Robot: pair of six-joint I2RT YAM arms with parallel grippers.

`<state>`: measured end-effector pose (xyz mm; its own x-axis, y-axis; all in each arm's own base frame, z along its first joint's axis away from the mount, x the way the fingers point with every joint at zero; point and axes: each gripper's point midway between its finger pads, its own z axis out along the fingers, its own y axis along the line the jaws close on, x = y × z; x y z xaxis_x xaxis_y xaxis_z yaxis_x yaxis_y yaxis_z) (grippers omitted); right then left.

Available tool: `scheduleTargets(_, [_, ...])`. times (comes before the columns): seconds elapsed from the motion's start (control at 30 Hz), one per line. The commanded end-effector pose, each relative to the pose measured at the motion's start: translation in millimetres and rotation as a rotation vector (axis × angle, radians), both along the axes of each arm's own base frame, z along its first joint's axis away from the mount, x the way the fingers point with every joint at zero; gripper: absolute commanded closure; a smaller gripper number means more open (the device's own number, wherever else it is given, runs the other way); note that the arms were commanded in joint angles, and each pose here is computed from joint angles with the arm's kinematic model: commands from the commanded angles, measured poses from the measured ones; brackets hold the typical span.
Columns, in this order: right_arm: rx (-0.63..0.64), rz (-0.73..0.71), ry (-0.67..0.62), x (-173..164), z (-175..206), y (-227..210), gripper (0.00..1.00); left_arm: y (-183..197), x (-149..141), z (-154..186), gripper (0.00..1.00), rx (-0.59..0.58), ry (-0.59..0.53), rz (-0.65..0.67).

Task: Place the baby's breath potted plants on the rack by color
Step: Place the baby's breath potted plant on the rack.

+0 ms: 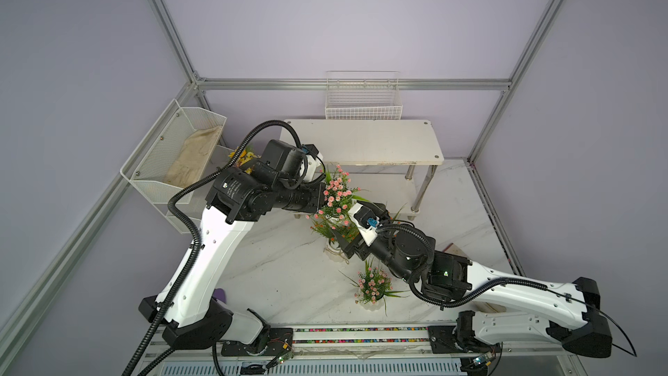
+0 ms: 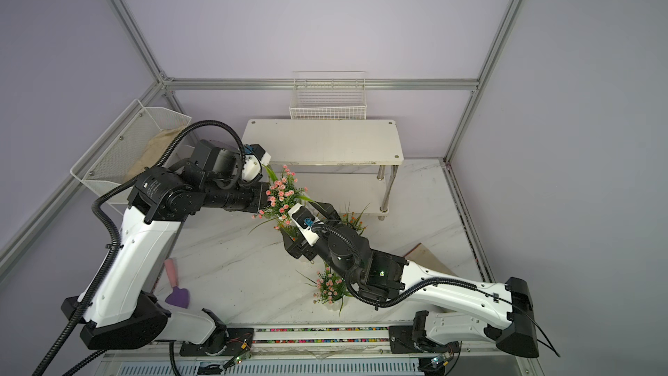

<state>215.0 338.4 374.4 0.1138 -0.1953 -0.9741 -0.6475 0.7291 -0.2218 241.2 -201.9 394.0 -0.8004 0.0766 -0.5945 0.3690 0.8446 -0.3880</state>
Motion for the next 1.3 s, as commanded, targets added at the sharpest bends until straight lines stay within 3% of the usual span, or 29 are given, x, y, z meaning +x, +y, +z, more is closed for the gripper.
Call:
scheduleTargets(0.0, [0.021, -0.047, -0.036, 6, 13, -6, 0.03, -11, -15, 30, 1.00, -0.116, -0.074, -0.081])
scheduleTargets(0.57, [0.001, -0.059, -0.039, 10, 5, 1, 0.03, -21, -5, 10, 1.00, -0.082, -0.032, -0.099])
scheduleTargets(1.27, [-0.025, -0.049, -0.058, 21, -1, 6, 0.03, -38, -12, 6, 1.00, -0.142, 0.006, -0.183])
